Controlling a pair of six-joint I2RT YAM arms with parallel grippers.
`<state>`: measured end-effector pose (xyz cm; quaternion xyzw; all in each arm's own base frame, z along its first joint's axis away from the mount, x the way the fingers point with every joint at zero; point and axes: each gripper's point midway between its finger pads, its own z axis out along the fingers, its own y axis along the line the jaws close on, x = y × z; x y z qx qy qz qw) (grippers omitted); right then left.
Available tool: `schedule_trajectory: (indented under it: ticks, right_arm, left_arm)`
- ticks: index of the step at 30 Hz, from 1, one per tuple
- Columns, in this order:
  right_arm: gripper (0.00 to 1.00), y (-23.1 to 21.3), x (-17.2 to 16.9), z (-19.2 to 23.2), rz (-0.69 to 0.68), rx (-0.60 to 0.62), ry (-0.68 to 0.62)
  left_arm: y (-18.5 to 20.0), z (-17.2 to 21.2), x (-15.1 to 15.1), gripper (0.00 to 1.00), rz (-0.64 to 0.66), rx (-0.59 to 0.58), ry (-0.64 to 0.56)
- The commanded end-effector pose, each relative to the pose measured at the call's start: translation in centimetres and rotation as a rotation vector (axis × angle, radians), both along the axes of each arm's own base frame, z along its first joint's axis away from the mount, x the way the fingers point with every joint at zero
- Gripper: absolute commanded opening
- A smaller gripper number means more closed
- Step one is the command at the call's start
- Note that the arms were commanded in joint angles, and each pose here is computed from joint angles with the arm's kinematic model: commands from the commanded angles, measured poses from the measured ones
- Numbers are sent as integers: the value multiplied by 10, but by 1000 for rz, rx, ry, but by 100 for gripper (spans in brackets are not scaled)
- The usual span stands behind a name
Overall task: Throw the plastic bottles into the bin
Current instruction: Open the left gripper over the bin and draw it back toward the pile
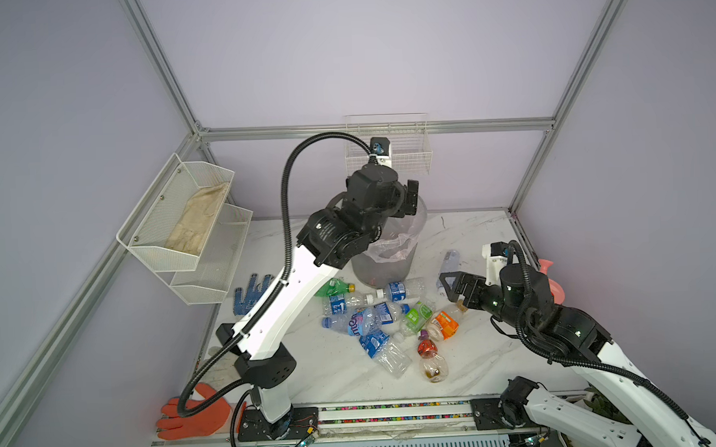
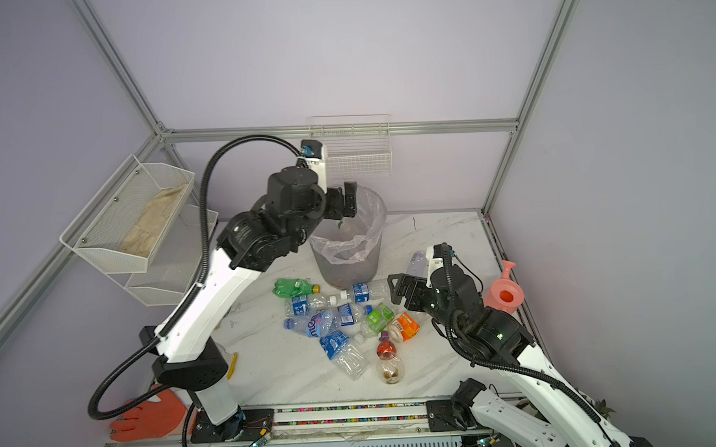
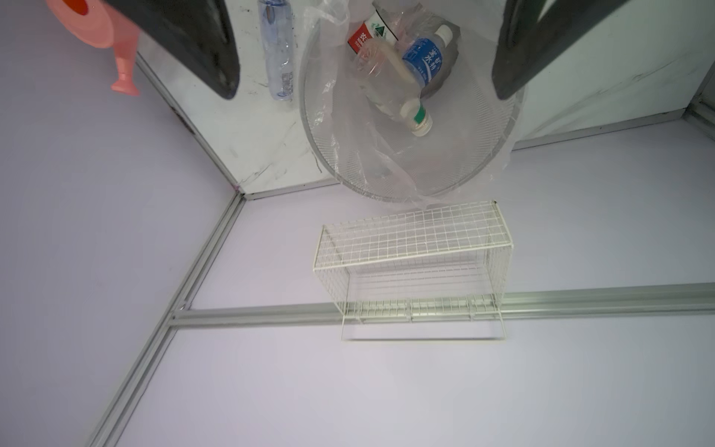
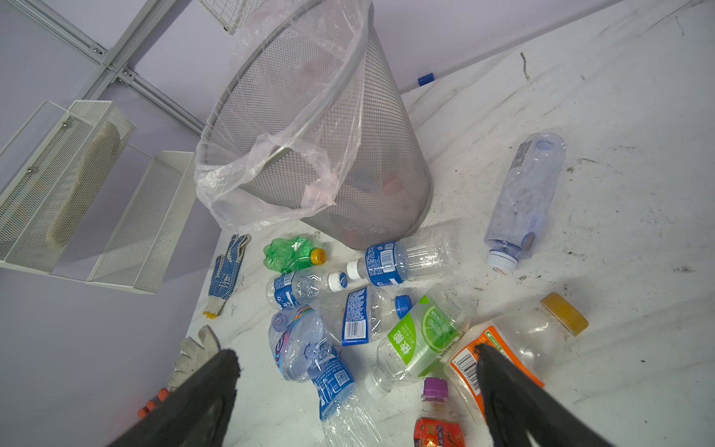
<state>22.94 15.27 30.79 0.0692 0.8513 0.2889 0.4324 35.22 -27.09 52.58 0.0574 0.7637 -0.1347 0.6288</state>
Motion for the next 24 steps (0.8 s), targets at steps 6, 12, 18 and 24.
schedule_trajectory:
  ticks: [6, 12, 18, 24]
  right_arm:
    - [97, -10, -8, -6, -24, -9, 28]
    - [97, -9, -7, -17, -27, -25, 55]
    - [97, -6, -3, -33, -34, -48, 100]
    - [97, -1, -2, -53, -26, -57, 147]
  left_arm:
    - [24, 3, -25, 100, -7, -9, -12]
    - [33, -13, -36, 100, -14, -1, 19]
    - [40, -39, -42, 100, 0, 15, 54]
    - [51, -67, -58, 100, -20, 0, 96]
